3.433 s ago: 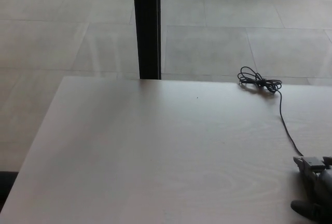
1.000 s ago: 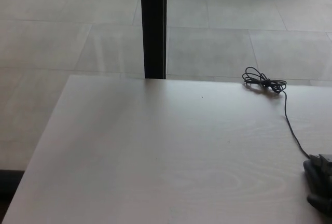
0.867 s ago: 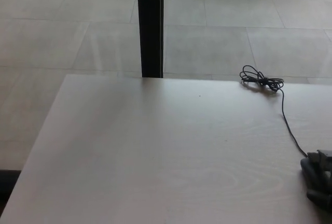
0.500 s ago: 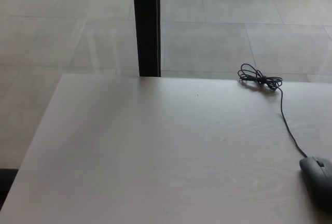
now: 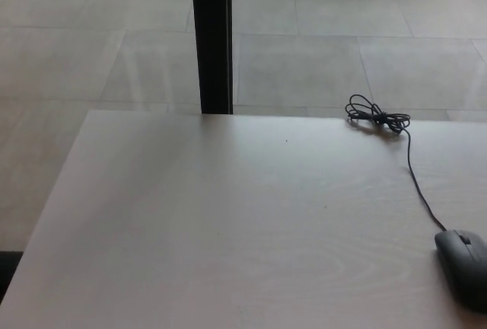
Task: The robot uses its right fingers to click on the left button of the black mouse placed on the table.
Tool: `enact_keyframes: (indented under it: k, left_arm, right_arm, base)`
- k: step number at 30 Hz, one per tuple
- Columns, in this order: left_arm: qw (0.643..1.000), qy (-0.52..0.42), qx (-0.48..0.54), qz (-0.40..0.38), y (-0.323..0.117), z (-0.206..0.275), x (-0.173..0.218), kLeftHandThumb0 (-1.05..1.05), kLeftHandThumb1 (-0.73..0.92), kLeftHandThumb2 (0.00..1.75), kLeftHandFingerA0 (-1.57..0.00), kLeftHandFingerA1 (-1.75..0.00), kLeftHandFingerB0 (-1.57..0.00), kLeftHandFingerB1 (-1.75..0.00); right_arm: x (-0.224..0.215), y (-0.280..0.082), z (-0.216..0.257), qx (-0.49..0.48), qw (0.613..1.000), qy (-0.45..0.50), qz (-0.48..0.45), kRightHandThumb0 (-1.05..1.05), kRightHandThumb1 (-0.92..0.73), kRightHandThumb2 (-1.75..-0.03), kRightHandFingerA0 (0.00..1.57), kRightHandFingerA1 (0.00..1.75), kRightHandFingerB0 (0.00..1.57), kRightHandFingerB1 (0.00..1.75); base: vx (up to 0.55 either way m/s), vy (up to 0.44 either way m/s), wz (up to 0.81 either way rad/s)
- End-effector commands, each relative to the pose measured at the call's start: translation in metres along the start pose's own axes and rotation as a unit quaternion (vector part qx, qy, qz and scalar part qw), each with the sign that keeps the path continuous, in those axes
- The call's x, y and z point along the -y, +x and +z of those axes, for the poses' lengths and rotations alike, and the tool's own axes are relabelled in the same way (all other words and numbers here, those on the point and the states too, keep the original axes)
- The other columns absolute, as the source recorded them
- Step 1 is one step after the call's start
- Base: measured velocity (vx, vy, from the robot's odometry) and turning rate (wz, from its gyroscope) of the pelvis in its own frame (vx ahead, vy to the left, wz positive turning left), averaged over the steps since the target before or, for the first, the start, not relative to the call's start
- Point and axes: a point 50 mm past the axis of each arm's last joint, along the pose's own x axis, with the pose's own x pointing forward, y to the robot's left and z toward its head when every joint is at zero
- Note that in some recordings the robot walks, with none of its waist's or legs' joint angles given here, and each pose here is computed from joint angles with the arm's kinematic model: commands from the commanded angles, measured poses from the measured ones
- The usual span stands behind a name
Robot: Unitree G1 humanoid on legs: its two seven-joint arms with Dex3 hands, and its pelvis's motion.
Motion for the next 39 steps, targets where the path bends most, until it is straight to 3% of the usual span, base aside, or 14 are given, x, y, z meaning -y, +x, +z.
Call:
enact_keyframes:
  k: [1,2,10,13,14,15,18,22,23,24,28,35,36,39]
  left_arm:
    - [1.000,0.001,0.013,0.007,0.000,0.006,-0.004,-0.99,0.91,0.90,-0.60,-0.79,-0.37,-0.46]
    - [1.000,0.001,0.012,0.008,0.000,0.006,-0.004,-0.94,0.87,1.26,-0.61,-0.80,-0.31,-0.52]
    - [1.000,0.014,0.014,0.008,0.000,0.004,-0.002,-1.01,0.92,0.94,-0.73,-0.95,-0.32,-0.44]
    - [1.000,-0.004,0.014,0.006,0.000,0.004,-0.001,-1.04,0.92,0.87,-0.75,-0.90,-0.34,-0.45]
    - [1.000,-0.002,0.015,0.006,0.000,0.003,-0.001,-0.93,0.83,1.32,-0.71,-0.90,-0.30,-0.52]
    - [1.000,-0.001,0.016,0.007,0.000,0.003,-0.001,-1.02,0.91,0.88,-0.71,-0.88,-0.31,-0.44]
    - [1.000,-0.012,0.012,0.014,0.000,0.001,-0.001,-1.01,0.92,0.90,-0.67,-0.80,-0.35,-0.45]
    - [1.000,-0.013,0.012,0.011,0.001,0.003,0.002,-0.95,0.85,1.24,-0.59,-0.76,-0.34,-0.54]
    - [1.000,-0.013,0.012,0.004,0.001,0.004,0.003,-0.96,0.86,1.25,-0.57,-0.75,-0.32,-0.53]
    - [1.000,-0.012,0.011,0.003,0.001,0.004,0.003,-0.95,0.86,1.24,-0.52,-0.72,-0.30,-0.53]
    - [1.000,-0.018,0.010,0.006,0.001,0.003,0.002,-0.99,0.92,0.86,-0.53,-0.70,-0.34,-0.46]
    - [1.000,-0.008,0.002,0.011,0.000,0.000,0.000,-0.94,0.85,1.24,-0.63,-0.78,-0.33,-0.54]
    - [1.000,-0.020,-0.002,0.016,0.000,0.000,0.000,-0.97,0.92,0.83,-0.77,-0.81,-0.38,-0.47]
    - [1.000,-0.016,-0.001,0.008,0.000,-0.002,-0.001,-0.93,0.83,1.23,-0.52,-0.73,-0.32,-0.54]
  right_arm:
    - [-0.007,-0.036,-0.071,-0.143,0.985,0.094,-0.021,-0.90,-0.91,-0.73,0.66,1.29,0.23,0.41]
    - [-0.013,-0.043,-0.081,-0.161,0.979,0.122,-0.025,-0.86,-0.92,-0.70,0.68,1.36,0.25,0.37]
    - [-0.062,-0.084,-0.126,-0.279,0.924,0.259,-0.032,-0.70,-0.90,-0.67,0.86,1.61,0.21,0.31]
    - [-0.088,-0.109,-0.122,-0.309,0.909,0.277,-0.030,-0.49,-0.67,-1.11,0.58,0.70,0.05,0.44]
    - [-0.092,-0.113,-0.125,-0.325,0.900,0.288,-0.038,-0.70,-0.88,-0.68,0.84,1.17,0.21,0.33]
    - [-0.101,-0.120,-0.128,-0.354,0.881,0.309,-0.053,-0.68,-0.76,-1.01,0.98,1.21,0.27,0.48]
    - [-0.108,-0.128,-0.133,-0.390,0.851,0.343,-0.078,-0.64,-0.92,-0.72,0.92,1.60,0.38,0.40]
    - [-0.119,-0.141,-0.136,-0.434,0.810,0.386,-0.084,-0.63,-0.92,-0.71,0.85,1.32,0.58,0.63]
    - [-0.122,-0.145,-0.137,-0.437,0.805,0.392,-0.081,-0.54,-0.74,-1.11,0.85,0.81,0.39,0.57]
    - [-0.124,-0.147,-0.138,-0.443,0.801,0.394,-0.080,-0.64,-0.92,-0.69,0.87,0.88,0.55,0.46]
    - [-0.130,-0.151,-0.141,-0.448,0.798,0.398,-0.065,-0.64,-0.92,-0.68,0.77,0.80,0.40,0.38]
    - [-0.142,-0.170,-0.148,-0.451,0.788,0.419,-0.031,-0.67,-0.92,-0.69,0.54,0.53,0.20,0.33]
    - [-0.143,-0.171,-0.149,-0.461,0.784,0.415,-0.031,-0.54,-0.68,-1.10,0.72,0.78,0.06,0.44]
    - [-0.143,-0.172,-0.151,-0.460,0.787,0.411,-0.027,-0.71,-0.86,-0.71,0.68,0.64,0.26,0.36]
  base:
    - [0.00,0.000,0.00]
    - [0.00,0.000,0.00]
    - [0.00,0.000,0.00]
    - [0.00,0.000,0.00]
    - [0.00,0.000,0.00]
    - [0.00,0.000,0.00]
    - [0.00,0.000,0.00]
    - [0.00,0.000,0.00]
    - [0.00,0.000,0.00]
    - [0.00,0.000,0.00]
    - [0.00,0.000,0.00]
    - [0.00,0.000,0.00]
    - [0.00,0.000,0.00]
    - [0.00,0.000,0.00]
